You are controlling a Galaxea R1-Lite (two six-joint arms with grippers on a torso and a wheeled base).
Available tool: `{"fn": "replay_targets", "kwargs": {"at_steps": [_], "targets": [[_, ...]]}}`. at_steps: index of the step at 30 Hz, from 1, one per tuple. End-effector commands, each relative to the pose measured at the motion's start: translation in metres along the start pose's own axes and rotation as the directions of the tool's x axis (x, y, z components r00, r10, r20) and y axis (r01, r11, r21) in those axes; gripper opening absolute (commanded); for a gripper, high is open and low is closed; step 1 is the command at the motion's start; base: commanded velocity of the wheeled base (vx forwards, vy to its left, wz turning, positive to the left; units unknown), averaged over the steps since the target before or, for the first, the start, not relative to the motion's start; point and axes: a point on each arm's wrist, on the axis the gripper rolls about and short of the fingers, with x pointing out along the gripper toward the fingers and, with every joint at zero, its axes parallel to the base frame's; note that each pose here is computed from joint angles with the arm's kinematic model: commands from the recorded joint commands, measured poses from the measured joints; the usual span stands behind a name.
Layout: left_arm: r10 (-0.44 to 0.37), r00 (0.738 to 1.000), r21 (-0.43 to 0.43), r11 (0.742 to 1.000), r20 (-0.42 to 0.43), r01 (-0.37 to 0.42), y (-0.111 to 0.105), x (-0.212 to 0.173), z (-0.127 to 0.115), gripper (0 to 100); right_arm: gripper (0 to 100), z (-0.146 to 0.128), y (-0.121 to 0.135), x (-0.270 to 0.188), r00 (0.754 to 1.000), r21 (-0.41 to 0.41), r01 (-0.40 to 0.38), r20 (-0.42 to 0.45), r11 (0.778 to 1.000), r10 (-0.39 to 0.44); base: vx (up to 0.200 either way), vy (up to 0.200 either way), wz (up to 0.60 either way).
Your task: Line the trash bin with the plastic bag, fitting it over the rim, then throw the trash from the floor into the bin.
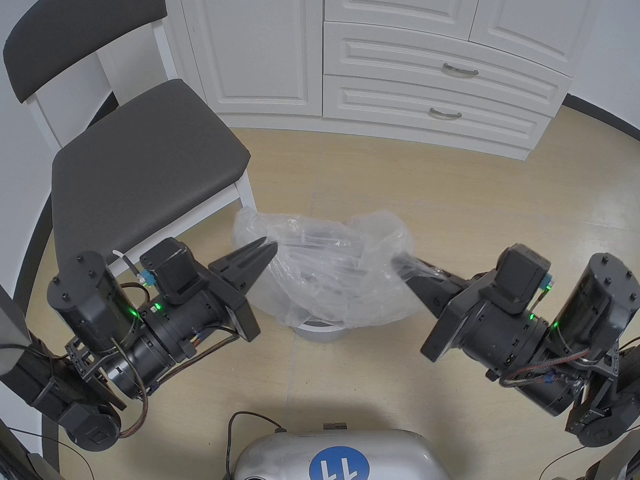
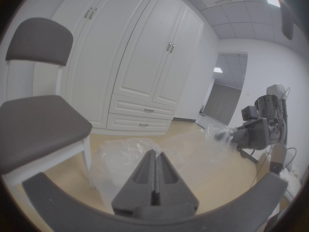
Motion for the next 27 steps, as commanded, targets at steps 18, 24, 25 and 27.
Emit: {"fn": "replay_targets", "kwargs": {"at_steps": [18, 24, 25, 27], "targets": [[0.099, 0.995, -0.085, 0.991, 0.0, -0.099, -0.003, 0.046, -0.022, 0, 0, -0.064, 0.003, 0.049, 1.0, 0.154, -0.02, -0.01, 0.988, 0.022, 0.0, 0.0, 0.0], [0.126, 0.991, -0.129, 0.984, 0.038, -0.12, 0.005, 0.056, -0.017, 0, 0, -0.058, -0.001, 0.056, 1.0, 0.185, -0.011, 0.028, 0.983, 0.006, 0.0, 0.0, 0.0], [0.141, 0.989, -0.135, 0.982, 0.046, -0.134, 0.005, 0.058, -0.016, 0, 0, -0.055, -0.002, 0.058, 0.999, 0.19, -0.011, 0.039, 0.982, 0.004, 0.0, 0.0, 0.0], [0.171, 0.983, -0.147, 0.976, 0.065, -0.16, 0.007, 0.063, -0.014, 0, 0, -0.05, -0.003, 0.06, 0.998, 0.203, -0.014, 0.06, 0.979, 0.002, 0.0, 0.0, 0.0]]}}
